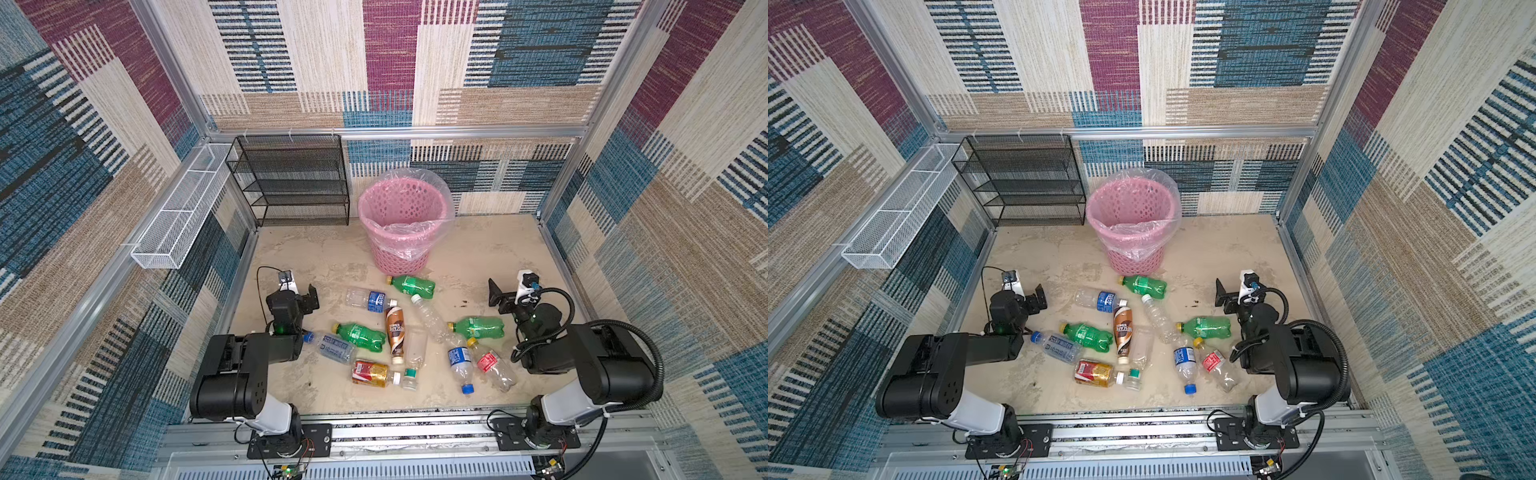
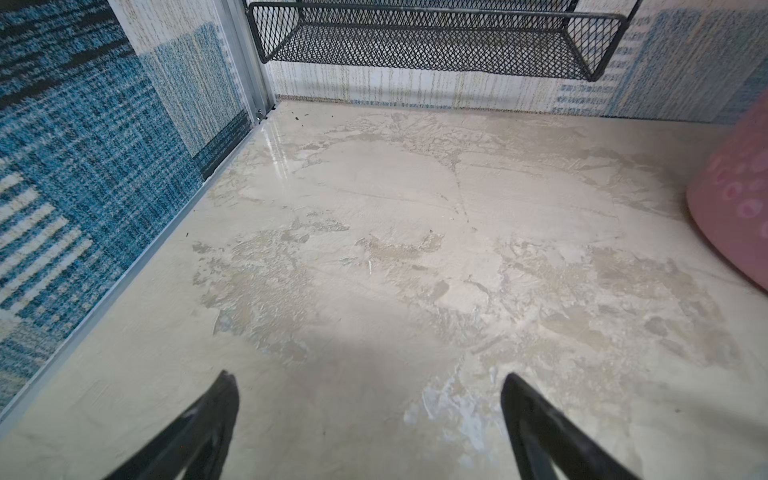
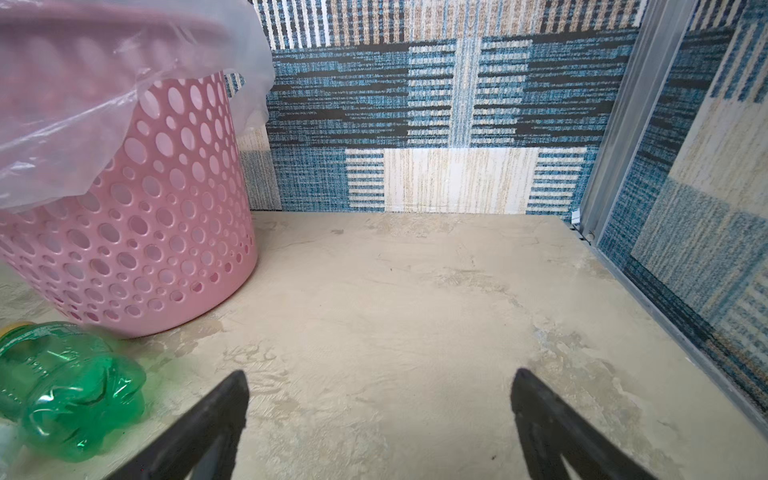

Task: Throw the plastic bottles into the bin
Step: 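Raise both grippers from rest and move them over the bottle pile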

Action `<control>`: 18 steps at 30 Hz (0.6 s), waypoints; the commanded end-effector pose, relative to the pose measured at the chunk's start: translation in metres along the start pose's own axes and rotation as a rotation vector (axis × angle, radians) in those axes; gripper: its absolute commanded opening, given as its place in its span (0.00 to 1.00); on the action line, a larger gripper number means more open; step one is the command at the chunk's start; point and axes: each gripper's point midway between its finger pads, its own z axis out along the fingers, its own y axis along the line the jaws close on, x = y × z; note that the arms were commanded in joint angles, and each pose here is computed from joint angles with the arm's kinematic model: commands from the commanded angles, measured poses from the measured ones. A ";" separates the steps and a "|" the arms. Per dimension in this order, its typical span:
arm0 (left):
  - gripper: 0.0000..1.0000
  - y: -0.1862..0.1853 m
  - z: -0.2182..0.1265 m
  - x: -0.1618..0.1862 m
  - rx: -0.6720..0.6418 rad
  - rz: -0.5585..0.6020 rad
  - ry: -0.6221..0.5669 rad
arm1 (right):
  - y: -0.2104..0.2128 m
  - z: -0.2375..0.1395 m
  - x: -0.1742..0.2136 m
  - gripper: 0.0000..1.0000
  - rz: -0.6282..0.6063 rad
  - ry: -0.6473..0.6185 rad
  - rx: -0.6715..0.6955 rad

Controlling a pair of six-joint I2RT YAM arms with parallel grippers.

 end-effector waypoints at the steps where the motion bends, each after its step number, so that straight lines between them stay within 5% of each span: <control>1: 0.99 -0.002 0.001 -0.005 0.011 -0.002 -0.013 | -0.005 0.000 -0.007 0.99 0.008 -0.030 0.030; 18: 0.99 -0.002 0.001 -0.005 0.011 -0.002 -0.013 | -0.005 0.000 -0.008 0.99 0.006 -0.031 0.027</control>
